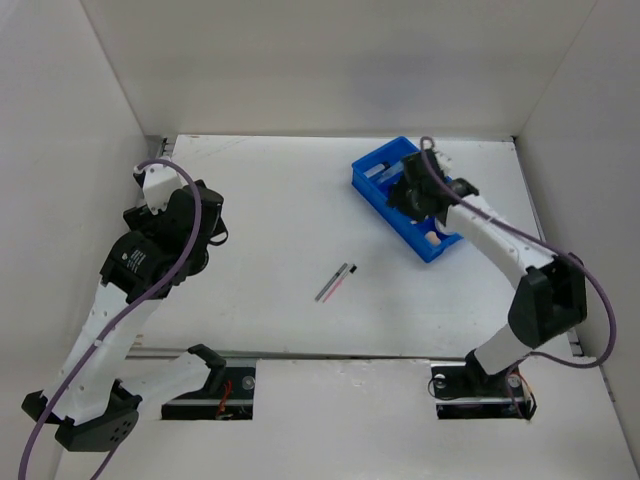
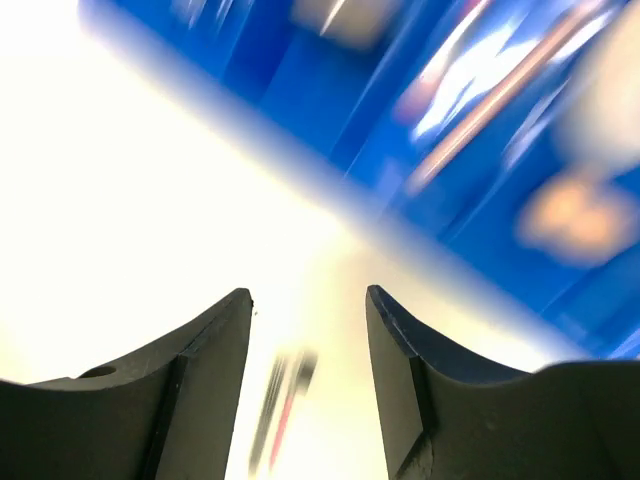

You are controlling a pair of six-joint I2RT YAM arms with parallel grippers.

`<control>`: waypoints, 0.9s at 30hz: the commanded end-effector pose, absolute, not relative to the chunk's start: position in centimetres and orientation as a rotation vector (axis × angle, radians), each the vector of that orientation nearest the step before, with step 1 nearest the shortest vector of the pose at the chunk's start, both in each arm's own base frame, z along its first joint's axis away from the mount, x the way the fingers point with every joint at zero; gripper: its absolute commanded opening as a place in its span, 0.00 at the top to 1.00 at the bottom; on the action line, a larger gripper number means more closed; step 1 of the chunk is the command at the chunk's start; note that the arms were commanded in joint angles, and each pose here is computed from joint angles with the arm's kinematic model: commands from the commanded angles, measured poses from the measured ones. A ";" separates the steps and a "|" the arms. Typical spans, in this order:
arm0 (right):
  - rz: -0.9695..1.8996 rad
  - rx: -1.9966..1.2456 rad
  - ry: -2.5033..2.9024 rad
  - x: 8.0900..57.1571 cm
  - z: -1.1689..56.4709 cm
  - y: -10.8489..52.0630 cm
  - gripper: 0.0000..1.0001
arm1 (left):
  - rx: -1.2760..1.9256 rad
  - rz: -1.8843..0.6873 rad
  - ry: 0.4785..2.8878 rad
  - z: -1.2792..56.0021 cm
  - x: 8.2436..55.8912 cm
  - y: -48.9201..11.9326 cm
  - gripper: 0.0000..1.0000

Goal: Organize the makeup

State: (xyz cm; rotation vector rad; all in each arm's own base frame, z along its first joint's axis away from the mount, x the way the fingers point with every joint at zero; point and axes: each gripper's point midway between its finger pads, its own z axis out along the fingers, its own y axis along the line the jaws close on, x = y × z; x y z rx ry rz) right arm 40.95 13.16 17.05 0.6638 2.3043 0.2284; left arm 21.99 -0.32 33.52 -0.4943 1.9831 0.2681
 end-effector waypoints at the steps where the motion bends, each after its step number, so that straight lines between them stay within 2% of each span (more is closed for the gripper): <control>1: 0.344 0.570 2.407 35.9 14.3 19.1 0.45 | -0.515 0.280 1.951 34.4 21.8 0.3 0.18; 3: 0.339 0.513 2.490 32.9 11.4 21.5 0.46 | -0.508 0.279 1.964 34.1 21.8 0.2 0.18; 11: 0.325 0.276 2.668 27.4 6.2 27.7 0.47 | -0.508 0.246 1.964 34.4 21.7 0.0 0.18; 18: 0.302 0.215 2.723 26.5 3.5 30.2 0.49 | -0.511 0.239 1.957 34.5 21.2 0.3 0.18; 27: 0.324 0.203 2.707 27.5 3.8 31.9 0.50 | -0.511 0.254 1.958 34.3 20.9 0.6 0.18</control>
